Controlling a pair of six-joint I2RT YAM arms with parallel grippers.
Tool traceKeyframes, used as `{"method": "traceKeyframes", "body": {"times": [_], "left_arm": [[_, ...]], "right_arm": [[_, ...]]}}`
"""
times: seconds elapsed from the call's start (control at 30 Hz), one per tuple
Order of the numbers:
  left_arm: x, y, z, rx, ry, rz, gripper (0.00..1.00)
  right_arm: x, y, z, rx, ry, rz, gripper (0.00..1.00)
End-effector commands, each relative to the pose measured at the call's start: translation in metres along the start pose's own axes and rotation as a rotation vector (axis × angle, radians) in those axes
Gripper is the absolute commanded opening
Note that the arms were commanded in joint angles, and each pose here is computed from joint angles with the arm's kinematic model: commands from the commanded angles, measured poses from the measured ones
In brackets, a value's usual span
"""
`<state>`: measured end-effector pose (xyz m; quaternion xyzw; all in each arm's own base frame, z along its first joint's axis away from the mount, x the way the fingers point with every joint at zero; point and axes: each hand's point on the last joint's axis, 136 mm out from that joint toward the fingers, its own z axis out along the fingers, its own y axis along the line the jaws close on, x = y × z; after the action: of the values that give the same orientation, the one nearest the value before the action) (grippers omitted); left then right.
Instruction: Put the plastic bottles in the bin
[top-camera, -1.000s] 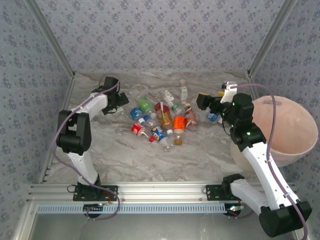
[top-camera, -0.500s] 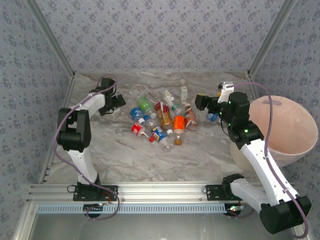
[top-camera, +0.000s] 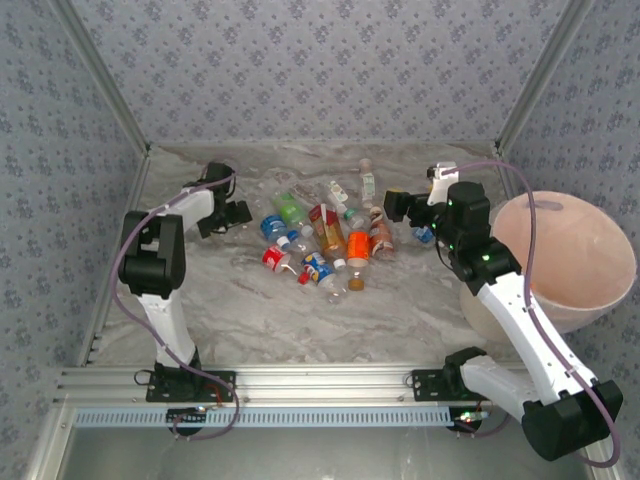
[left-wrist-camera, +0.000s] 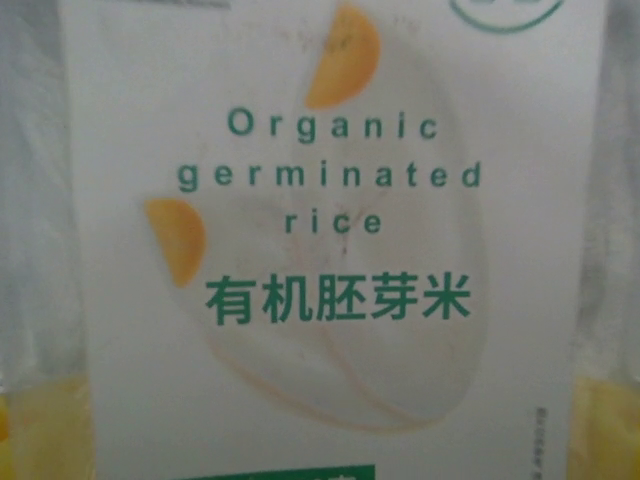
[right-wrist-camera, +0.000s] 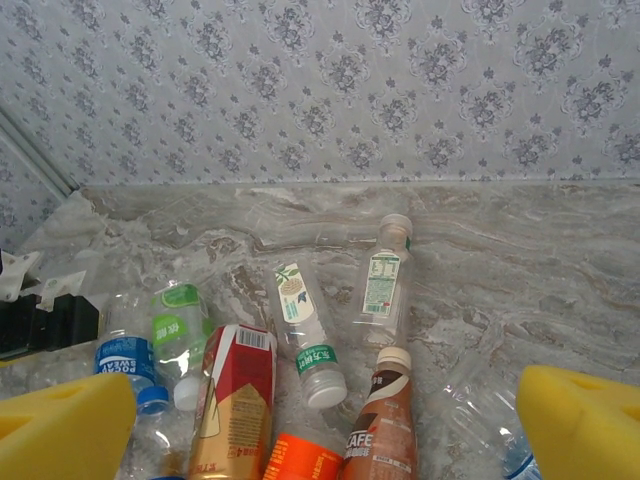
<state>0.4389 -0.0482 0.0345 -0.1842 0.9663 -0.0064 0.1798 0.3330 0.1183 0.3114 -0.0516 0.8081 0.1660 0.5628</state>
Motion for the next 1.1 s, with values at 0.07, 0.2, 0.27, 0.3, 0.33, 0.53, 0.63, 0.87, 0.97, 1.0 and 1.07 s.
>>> {"method": "traceKeyframes", "body": {"times": [0.07, 0.2, 0.27, 0.3, 0.33, 0.53, 0.63, 0.87, 0.97, 1.0, 1.07], "left_arm": [[-0.006, 0.002, -0.006, -0.014, -0.020, 0.032, 0.85], [-0.015, 0.003, -0.022, -0.013, -0.067, 0.052, 0.81], [-0.019, 0.005, -0.033, -0.014, -0.098, 0.057, 0.80], [-0.022, 0.006, -0.040, -0.014, -0.121, 0.059, 0.79], [-0.024, 0.007, -0.046, -0.011, -0.144, 0.065, 0.79], [-0.027, -0.008, -0.089, 0.132, -0.252, 0.099, 0.76], [-0.020, -0.025, -0.114, 0.240, -0.300, 0.131, 0.75], [0.030, -0.105, -0.185, 0.524, -0.430, 0.384, 0.73], [0.056, -0.140, -0.218, 0.665, -0.498, 0.505, 0.73], [0.065, -0.149, -0.227, 0.703, -0.523, 0.540, 0.73], [0.078, -0.163, -0.245, 0.767, -0.568, 0.595, 0.73]], "right_arm": [[-0.012, 0.003, -0.003, 0.015, -0.019, -0.032, 1.00], [-0.010, 0.003, -0.003, 0.020, -0.016, -0.040, 1.00], [-0.009, 0.006, -0.002, 0.012, -0.019, -0.045, 1.00], [-0.008, 0.007, -0.002, 0.007, -0.023, -0.045, 1.00], [-0.008, 0.009, -0.001, -0.004, -0.030, -0.044, 1.00], [-0.008, 0.016, 0.002, -0.037, -0.068, 0.038, 1.00], [-0.009, 0.021, 0.006, -0.011, -0.088, 0.087, 1.00], [-0.010, 0.066, 0.023, -0.153, -0.071, 0.192, 1.00], [-0.006, 0.084, 0.036, -0.202, 0.049, 0.219, 1.00], [-0.004, 0.088, 0.040, -0.204, 0.094, 0.225, 1.00], [0.000, 0.097, 0.047, -0.224, 0.160, 0.248, 1.00]]}}
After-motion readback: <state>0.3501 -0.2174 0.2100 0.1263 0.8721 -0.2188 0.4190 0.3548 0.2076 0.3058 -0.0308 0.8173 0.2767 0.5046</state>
